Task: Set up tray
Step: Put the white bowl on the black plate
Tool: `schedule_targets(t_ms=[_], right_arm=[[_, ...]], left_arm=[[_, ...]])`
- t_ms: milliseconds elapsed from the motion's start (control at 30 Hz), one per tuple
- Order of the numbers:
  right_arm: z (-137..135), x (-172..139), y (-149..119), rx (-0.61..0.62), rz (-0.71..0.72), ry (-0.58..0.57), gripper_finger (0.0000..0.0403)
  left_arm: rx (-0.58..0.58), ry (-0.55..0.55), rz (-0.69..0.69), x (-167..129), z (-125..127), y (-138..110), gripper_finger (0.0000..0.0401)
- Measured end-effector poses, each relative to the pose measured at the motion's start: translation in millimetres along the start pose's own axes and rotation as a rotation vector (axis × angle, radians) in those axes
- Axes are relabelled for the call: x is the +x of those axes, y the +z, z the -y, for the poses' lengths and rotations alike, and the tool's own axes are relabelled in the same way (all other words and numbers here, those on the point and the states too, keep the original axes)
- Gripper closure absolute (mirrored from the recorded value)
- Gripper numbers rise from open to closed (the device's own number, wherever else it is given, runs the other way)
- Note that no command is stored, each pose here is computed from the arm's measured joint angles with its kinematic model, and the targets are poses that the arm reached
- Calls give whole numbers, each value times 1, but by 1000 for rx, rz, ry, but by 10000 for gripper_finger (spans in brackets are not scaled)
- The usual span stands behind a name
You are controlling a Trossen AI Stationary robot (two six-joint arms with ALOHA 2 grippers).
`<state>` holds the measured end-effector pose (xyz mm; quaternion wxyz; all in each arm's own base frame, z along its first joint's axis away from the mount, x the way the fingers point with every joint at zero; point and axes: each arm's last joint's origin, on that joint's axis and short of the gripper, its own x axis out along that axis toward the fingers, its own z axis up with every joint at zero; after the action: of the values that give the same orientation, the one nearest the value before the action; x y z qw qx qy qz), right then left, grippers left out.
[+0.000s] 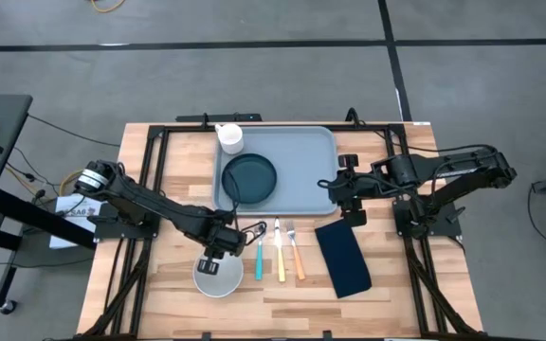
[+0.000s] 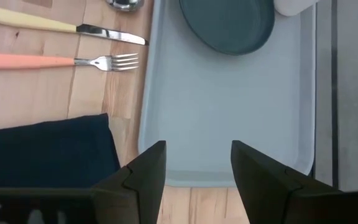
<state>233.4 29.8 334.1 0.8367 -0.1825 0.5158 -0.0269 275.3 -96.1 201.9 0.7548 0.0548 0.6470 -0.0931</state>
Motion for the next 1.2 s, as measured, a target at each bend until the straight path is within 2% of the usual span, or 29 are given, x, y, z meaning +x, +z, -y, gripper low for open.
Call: schedule_targets(t_ms=[200,300,467,733,933,1200], right_arm=[[0,0,0,0,1,0,230],[0,0,0,0,1,0,230],[0,0,0,-1,1,0,230],[0,0,0,-2,0,0,230],[0,0,0,-8,-2,0,230],[0,0,0,-20,-3,0,230]], left_arm=[[26,1,-3,0,-3,0,327],[43,-5,-4,0,-5,0,340],[23,-100,-4,0,-13,1,391],[7,-170,40,-9,-27,10,398],[70,-131,75,-39,-39,22,399],[166,69,115,-87,-82,32,400]])
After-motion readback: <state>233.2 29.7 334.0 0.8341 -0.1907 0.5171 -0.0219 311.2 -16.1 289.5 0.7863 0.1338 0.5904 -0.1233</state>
